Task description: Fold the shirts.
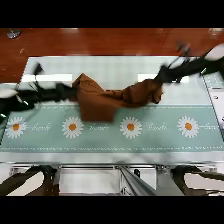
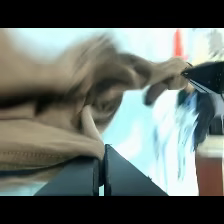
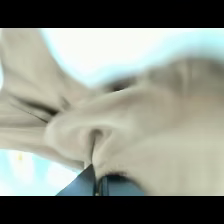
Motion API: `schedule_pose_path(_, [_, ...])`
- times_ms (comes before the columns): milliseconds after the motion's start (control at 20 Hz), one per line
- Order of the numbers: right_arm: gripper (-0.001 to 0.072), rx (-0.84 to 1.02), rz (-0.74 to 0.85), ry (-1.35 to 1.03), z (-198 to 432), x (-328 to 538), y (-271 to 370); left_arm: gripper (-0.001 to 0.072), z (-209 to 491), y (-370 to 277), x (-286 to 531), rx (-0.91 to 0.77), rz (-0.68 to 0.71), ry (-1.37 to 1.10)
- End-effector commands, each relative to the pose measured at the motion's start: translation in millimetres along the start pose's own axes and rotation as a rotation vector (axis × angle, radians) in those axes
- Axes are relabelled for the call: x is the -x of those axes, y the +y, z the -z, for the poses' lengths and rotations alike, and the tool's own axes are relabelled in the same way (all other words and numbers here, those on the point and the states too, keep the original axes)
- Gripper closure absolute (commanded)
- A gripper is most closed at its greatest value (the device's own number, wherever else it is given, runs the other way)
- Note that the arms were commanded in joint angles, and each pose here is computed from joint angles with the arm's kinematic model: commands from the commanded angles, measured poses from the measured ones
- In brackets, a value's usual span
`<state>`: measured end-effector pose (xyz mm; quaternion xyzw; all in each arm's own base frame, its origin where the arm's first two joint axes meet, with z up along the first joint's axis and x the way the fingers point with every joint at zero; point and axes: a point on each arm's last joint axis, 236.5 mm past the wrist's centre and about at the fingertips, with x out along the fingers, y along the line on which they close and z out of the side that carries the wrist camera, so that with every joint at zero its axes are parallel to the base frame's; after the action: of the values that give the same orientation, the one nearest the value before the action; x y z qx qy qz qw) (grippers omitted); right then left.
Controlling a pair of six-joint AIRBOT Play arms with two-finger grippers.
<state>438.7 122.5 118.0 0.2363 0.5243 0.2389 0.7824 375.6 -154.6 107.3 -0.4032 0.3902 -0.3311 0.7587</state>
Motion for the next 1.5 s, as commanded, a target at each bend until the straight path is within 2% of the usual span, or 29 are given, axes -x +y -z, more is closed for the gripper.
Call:
schedule_pose_path(0, [0.0685, 0.220, 0.006, -0.243, -53.4, 117.7, 80.2, 0.0670, -83.4, -98.8, 63.1, -0.206, 0.082, -0.175])
schedule_pose_path(150, [0.0685, 0.381, 0.095, -0.408, -39.2, 198.4, 129.7, 0.0669, -114.0, -206.4, 128.3, -0.464, 0.113, -0.334])
schedule_pose_path(300, [0.0685, 0.463, 0.221, -0.520, 3.3, 261.0, 151.6, 0.0669, -102.3, -297.0, 193.7, -0.730, 0.075, -0.484])
schedule_pose_path(450, [0.0685, 0.492, 0.327, -0.615, 51.3, 311.8, 164.5, 0.0670, -86.1, -333.6, 244.2, -0.870, -0.125, -0.641])
schedule_pose_path(550, [0.0684, 0.493, 0.372, -0.652, 82.7, 333.3, 168.8, 0.0670, -72.8, -337.7, 260.1, -0.886, -0.264, -0.706])
schedule_pose_path(600, [0.0685, 0.494, 0.386, -0.667, 96.6, 338.8, 168.8, 0.0670, -63.3, -334.3, 261.2, -0.845, -0.307, -0.707])
schedule_pose_path(700, [0.0685, 0.438, 0.434, -0.641, 123.1, 336.5, 149.7, 0.0670, -52.0, -315.1, 273.7, -0.846, -0.483, -0.712])
schedule_pose_path(800, [0.0685, 0.362, 0.456, -0.510, 156.3, 310.8, 121.2, 0.0670, -45.7, -294.6, 291.0, -0.829, -0.626, -0.711])
schedule_pose_path(850, [0.0684, 0.330, 0.445, -0.438, 170.9, 293.3, 109.6, 0.0670, -41.1, -286.2, 289.5, -0.830, -0.648, -0.673])
schedule_pose_path(950, [0.0684, 0.280, 0.387, -0.312, 190.6, 249.2, 88.9, 0.0669, -37.7, -263.8, 268.2, -0.827, -0.640, -0.562])
schedule_pose_path(1100, [0.0684, 0.185, 0.304, -0.184, 195.7, 172.5, 45.5, 0.0670, -47.6, -196.0, 202.6, -0.733, -0.607, -0.353])
schedule_pose_path(1250, [0.0684, 0.079, 0.307, -0.159, 174.4, 105.7, -14.8, 0.0669, -87.4, -112.9, 142.0, -0.609, -0.634, -0.269])
schedule_pose_path(1450, [0.0684, -0.016, 0.294, -0.097, 124.3, 36.5, -70.0, 0.0669, -141.1, -27.0, 82.5, -0.371, -0.641, -0.275])
